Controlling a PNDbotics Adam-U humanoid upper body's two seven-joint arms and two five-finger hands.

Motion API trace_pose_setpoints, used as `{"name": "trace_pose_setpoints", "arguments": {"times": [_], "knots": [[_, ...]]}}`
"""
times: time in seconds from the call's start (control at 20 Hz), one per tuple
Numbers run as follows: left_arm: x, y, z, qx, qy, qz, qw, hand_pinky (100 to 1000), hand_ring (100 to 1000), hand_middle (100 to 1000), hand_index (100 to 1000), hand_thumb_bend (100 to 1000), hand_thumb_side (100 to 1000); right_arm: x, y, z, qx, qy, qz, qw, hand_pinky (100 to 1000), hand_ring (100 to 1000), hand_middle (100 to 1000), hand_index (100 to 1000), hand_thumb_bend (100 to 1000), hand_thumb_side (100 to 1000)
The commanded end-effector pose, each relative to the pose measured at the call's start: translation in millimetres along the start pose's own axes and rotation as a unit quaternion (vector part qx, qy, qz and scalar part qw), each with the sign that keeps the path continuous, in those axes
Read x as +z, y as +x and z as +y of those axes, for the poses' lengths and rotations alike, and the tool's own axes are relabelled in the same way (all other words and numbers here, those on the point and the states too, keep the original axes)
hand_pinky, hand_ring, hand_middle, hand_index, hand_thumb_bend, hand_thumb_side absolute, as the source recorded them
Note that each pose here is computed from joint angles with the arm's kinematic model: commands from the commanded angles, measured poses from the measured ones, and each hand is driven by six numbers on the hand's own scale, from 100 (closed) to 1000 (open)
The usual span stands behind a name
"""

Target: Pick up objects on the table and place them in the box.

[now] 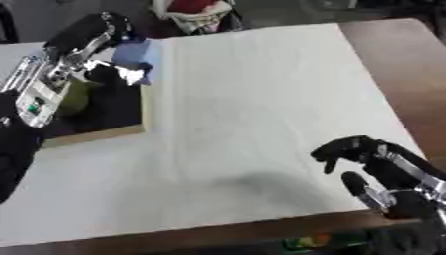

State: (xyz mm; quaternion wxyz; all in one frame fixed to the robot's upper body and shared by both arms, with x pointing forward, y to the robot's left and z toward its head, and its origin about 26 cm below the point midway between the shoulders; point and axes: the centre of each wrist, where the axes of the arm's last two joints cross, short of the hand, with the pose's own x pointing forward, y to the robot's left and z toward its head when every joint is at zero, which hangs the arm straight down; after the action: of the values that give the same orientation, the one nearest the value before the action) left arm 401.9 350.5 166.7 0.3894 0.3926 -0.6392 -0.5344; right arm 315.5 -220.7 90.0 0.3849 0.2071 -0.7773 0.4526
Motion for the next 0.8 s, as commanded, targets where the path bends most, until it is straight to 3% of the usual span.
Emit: {"name": "trace_pose_setpoints", "arguments": {"times": [0.05, 0.2, 0.35, 0.4, 0.5, 0.8], "knots": [[12.5, -14.3, 8.1, -0.02, 0.006, 0.03, 0.999, 547, 516, 566, 741, 147, 155, 3.3, 3.2, -6.4, 0.013, -0.001, 0.005, 1.0, 779, 803, 544, 823, 100, 470], [23.8, -19.9, -0.7, -0.02, 0.009, 0.055, 0.998, 559, 536, 584, 749, 155, 156, 4.2, 2.9, -6.4, 0.013, -0.002, 0.007, 1.0, 779, 803, 545, 823, 100, 470], [31.8, -22.1, -5.9, -0.023, 0.011, 0.071, 0.997, 653, 658, 705, 826, 247, 180, 4.6, 2.8, -6.5, 0.013, -0.003, 0.008, 1.0, 779, 803, 545, 822, 100, 470], [33.9, -21.9, -6.5, -0.026, 0.012, 0.074, 0.997, 708, 729, 763, 865, 341, 415, 4.7, 2.8, -6.5, 0.013, -0.004, 0.008, 1.0, 779, 803, 544, 822, 100, 470], [38.3, -21.0, -6.8, -0.035, 0.015, 0.08, 0.996, 763, 782, 815, 896, 428, 552, 5.2, 2.6, -6.6, 0.014, -0.005, 0.009, 1.0, 779, 803, 545, 822, 100, 470], [52.7, -14.5, -5.2, -0.046, 0.049, 0.089, 0.994, 807, 848, 893, 927, 547, 765, 7.1, 1.9, -6.5, 0.014, -0.006, 0.012, 1.0, 779, 803, 545, 822, 100, 470]]}}
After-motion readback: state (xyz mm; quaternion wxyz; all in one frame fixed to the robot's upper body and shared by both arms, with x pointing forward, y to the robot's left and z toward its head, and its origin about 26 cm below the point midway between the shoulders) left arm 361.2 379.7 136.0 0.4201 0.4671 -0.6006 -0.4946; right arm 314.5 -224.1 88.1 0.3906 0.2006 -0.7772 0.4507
